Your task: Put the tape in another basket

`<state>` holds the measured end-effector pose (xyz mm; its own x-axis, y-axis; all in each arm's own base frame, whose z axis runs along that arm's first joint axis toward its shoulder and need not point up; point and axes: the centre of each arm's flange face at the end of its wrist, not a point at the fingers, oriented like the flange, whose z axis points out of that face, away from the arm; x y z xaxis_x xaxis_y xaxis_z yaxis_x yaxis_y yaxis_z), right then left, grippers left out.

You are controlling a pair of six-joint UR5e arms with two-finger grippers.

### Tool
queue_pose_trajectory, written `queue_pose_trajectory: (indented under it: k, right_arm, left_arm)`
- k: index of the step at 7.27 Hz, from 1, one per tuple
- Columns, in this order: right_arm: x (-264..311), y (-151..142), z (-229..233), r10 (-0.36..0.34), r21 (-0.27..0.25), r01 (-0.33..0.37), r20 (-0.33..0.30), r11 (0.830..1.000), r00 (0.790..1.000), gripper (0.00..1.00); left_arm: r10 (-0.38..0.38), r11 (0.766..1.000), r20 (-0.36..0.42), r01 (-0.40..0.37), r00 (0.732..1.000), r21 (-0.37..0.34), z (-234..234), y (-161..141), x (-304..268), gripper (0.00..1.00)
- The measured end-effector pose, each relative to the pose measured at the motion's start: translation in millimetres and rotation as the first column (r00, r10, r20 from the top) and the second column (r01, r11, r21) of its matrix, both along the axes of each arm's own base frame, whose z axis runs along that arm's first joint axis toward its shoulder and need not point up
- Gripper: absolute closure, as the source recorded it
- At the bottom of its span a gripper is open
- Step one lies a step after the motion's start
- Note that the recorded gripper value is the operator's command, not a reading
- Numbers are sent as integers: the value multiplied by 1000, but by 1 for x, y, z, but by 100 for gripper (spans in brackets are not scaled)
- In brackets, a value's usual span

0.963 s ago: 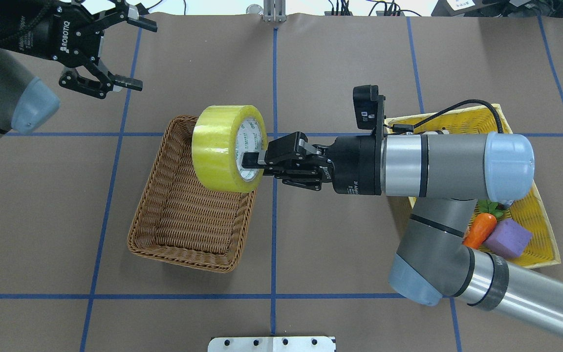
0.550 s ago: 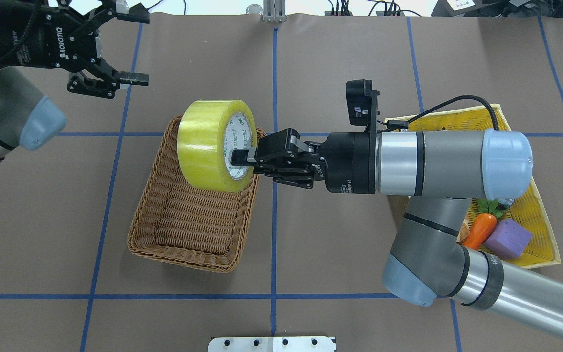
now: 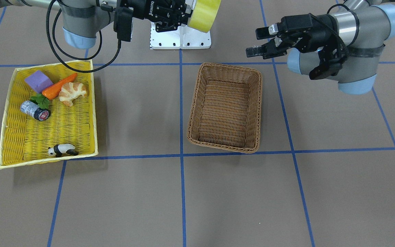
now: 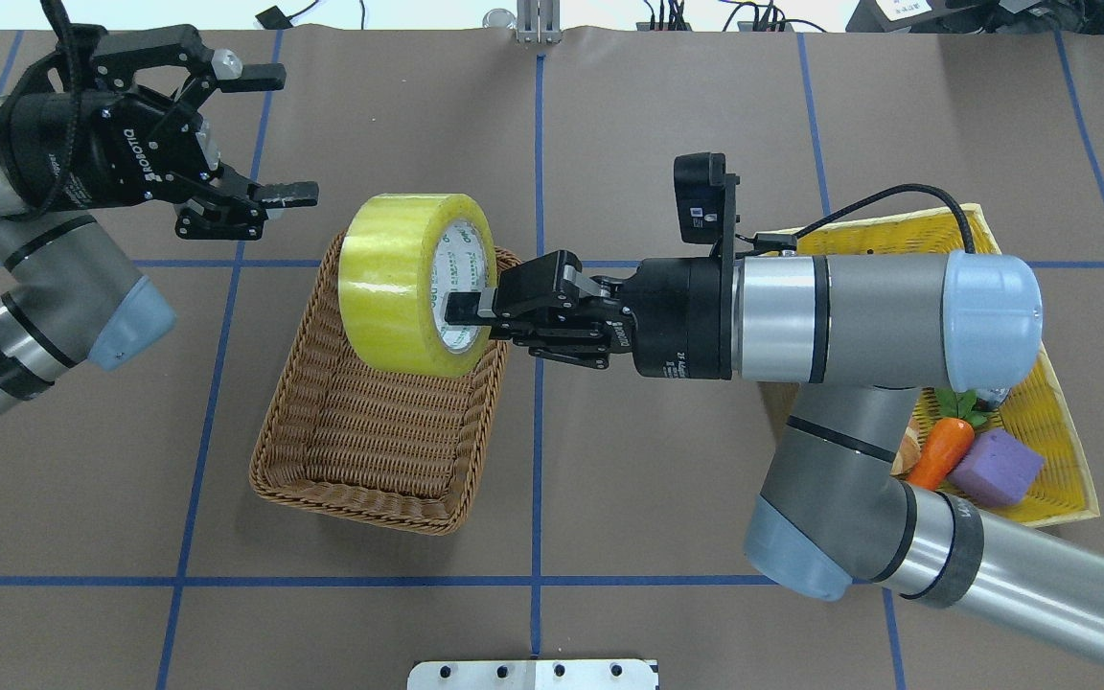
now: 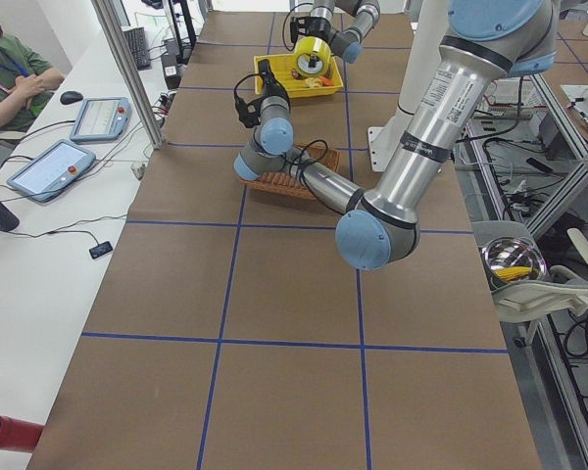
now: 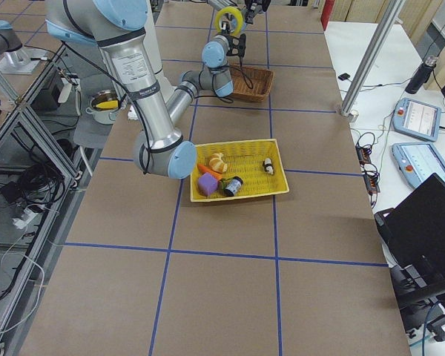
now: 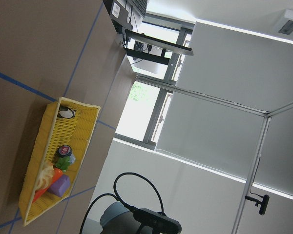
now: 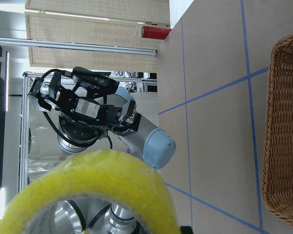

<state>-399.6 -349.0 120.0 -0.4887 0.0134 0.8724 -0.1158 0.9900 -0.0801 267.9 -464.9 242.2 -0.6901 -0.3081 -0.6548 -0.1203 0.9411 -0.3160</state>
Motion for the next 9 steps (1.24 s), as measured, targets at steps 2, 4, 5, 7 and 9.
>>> queue_pose_trajectory:
  k: [2,4,5,7,9]
  right_arm:
    - [-2,2,-1,-5,0,5,0,1000,1000,100]
    - [-4,2,0,-7,-2,7,-2,1000,1000,100]
    - [-5,2,0,-8,-3,8,-3,1000,1000,100]
    - [-7,3,0,-9,-4,9,-5,1000,1000,100]
    - [-8,2,2,-9,-6,9,-8,1000,1000,100]
  left_arm:
    - [59,995,-94,-66,994,-72,-4,7,3,2]
    - [100,990,-138,-113,985,-85,-9,15,3,2]
    - [118,987,-156,-132,981,-86,-12,21,10,2]
    - [138,982,-204,-160,969,-98,-19,35,23,3]
    - [174,975,-228,-200,958,-94,-26,50,33,3]
